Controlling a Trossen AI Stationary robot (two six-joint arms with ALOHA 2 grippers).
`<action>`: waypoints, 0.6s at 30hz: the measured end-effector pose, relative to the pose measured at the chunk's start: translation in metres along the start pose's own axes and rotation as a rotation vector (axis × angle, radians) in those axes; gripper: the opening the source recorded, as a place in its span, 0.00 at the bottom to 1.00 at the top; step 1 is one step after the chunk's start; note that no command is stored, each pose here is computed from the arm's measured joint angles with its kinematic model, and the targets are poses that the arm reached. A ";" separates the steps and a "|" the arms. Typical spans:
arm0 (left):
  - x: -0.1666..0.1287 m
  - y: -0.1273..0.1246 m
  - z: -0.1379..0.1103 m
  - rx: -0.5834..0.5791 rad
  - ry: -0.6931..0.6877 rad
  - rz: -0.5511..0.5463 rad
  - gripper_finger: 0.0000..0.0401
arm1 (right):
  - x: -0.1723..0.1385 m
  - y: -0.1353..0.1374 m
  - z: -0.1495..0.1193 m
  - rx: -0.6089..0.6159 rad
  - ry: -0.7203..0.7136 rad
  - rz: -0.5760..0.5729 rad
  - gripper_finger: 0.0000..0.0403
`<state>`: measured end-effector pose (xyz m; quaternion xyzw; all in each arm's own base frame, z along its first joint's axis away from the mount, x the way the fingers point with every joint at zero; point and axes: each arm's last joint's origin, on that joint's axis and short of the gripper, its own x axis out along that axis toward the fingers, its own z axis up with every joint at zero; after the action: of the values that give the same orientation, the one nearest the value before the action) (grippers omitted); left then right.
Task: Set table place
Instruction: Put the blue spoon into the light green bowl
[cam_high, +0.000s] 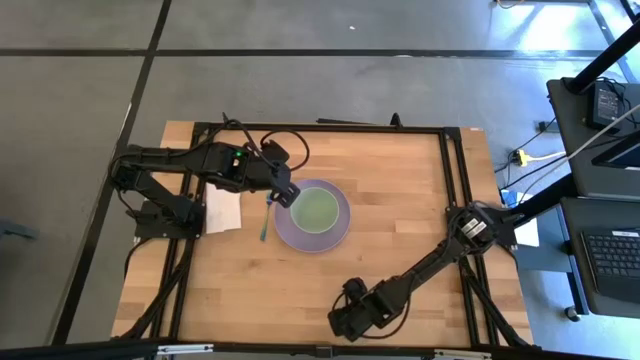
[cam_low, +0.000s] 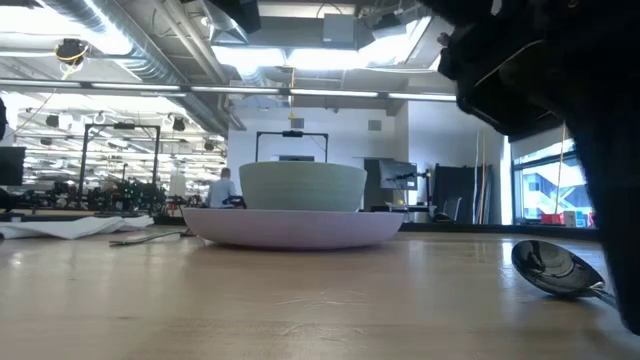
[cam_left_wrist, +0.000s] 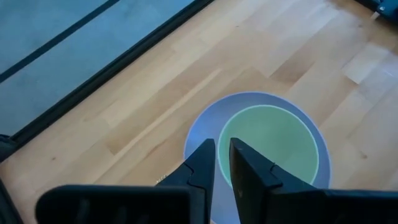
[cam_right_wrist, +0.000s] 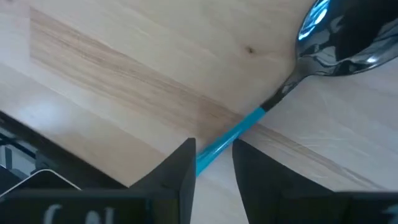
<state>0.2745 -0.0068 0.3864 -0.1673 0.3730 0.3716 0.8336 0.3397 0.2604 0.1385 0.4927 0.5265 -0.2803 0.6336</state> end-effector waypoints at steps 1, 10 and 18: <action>0.000 0.000 0.000 0.002 -0.001 0.001 0.10 | 0.000 0.000 0.001 0.001 -0.001 0.000 0.27; 0.002 0.003 0.002 0.020 -0.003 0.016 0.07 | 0.003 -0.001 0.003 0.062 -0.007 -0.024 0.27; 0.006 0.009 0.007 0.021 -0.002 0.039 0.06 | 0.010 -0.004 0.009 0.185 -0.028 -0.065 0.27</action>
<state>0.2742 0.0061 0.3863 -0.1505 0.3791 0.3841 0.8283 0.3425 0.2524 0.1275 0.5277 0.5052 -0.3551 0.5833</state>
